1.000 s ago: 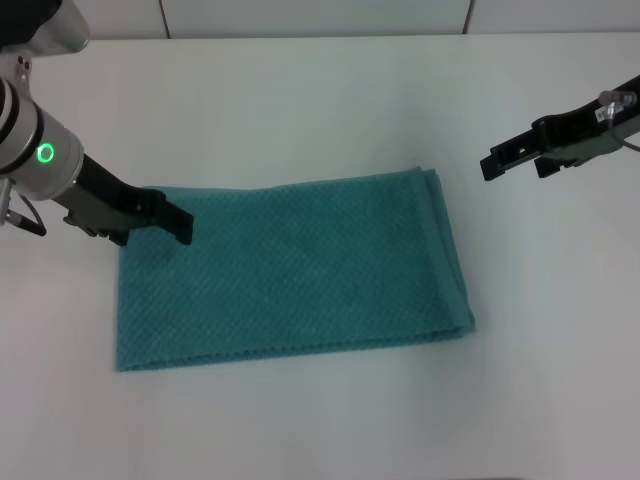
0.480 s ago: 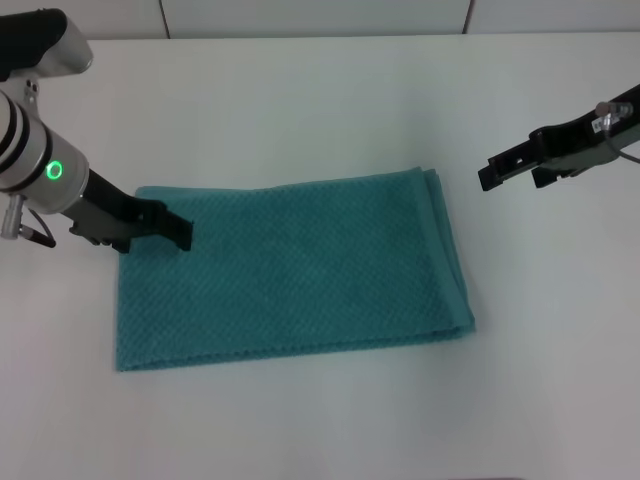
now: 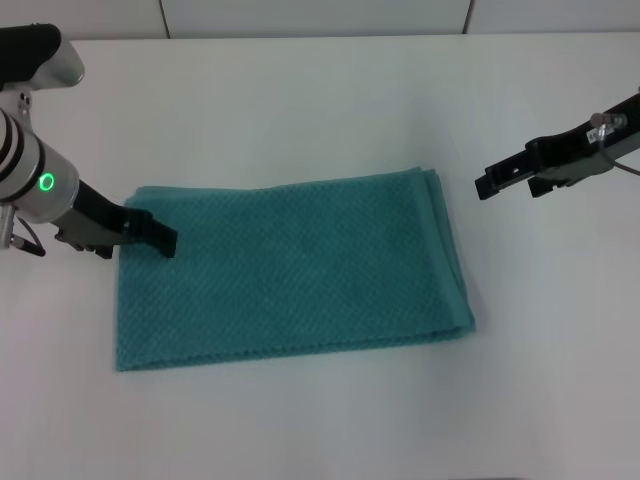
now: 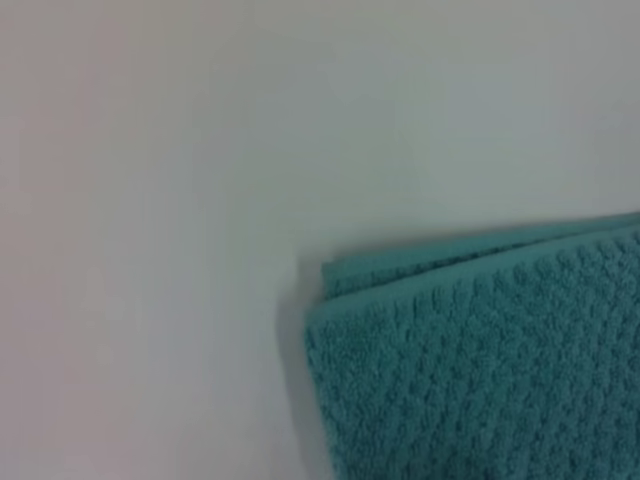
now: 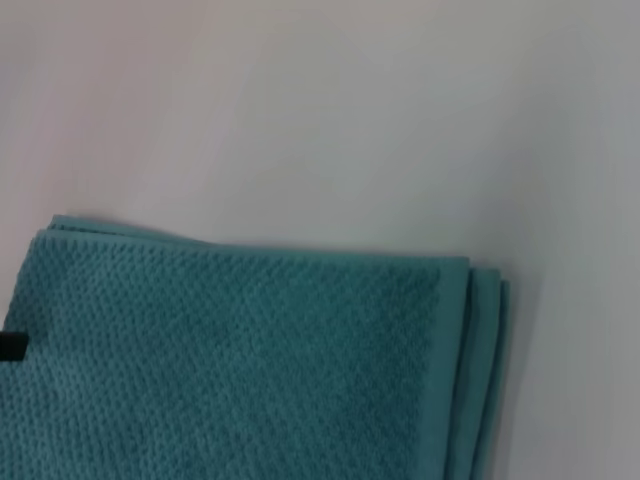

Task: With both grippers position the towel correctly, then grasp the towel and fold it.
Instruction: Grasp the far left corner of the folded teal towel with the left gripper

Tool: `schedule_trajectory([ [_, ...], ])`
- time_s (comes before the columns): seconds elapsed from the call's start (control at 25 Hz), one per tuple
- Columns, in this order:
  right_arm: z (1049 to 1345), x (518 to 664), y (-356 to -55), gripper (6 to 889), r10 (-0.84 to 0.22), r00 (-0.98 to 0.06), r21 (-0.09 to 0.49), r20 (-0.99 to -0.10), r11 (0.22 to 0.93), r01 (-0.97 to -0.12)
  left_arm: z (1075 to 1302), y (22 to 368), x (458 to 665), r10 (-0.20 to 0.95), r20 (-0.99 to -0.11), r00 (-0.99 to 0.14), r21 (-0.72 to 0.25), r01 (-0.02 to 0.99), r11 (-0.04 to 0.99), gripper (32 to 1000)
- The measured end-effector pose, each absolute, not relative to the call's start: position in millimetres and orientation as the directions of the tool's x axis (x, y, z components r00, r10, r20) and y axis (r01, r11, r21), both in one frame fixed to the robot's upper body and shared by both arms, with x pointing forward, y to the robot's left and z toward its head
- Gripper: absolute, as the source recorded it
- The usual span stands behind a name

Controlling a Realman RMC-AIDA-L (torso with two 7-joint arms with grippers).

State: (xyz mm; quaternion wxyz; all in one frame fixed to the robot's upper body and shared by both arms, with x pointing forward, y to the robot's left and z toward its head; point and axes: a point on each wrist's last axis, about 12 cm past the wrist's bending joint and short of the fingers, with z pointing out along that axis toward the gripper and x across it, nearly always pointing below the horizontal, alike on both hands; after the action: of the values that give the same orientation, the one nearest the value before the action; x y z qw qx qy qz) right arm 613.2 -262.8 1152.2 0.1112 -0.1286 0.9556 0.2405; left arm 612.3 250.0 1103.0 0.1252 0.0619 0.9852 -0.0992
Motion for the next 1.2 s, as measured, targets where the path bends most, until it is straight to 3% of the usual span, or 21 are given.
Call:
schedule_trajectory([
  [0.4,1148.8,613.4,-262.1,882,-0.184,-0.945,0.439,-0.271,0.85,-0.291,1087.4,253.4,607.4,0.092,-0.231,-0.969,-0.176,0.134,0.975,768],
  [1.2,1148.4,613.5,-263.0,882,-0.173,-0.946,0.451,-0.273,0.846,-0.284,1086.7,252.9,607.6,0.099,-0.234,-0.967,-0.173,0.142,0.975,757],
])
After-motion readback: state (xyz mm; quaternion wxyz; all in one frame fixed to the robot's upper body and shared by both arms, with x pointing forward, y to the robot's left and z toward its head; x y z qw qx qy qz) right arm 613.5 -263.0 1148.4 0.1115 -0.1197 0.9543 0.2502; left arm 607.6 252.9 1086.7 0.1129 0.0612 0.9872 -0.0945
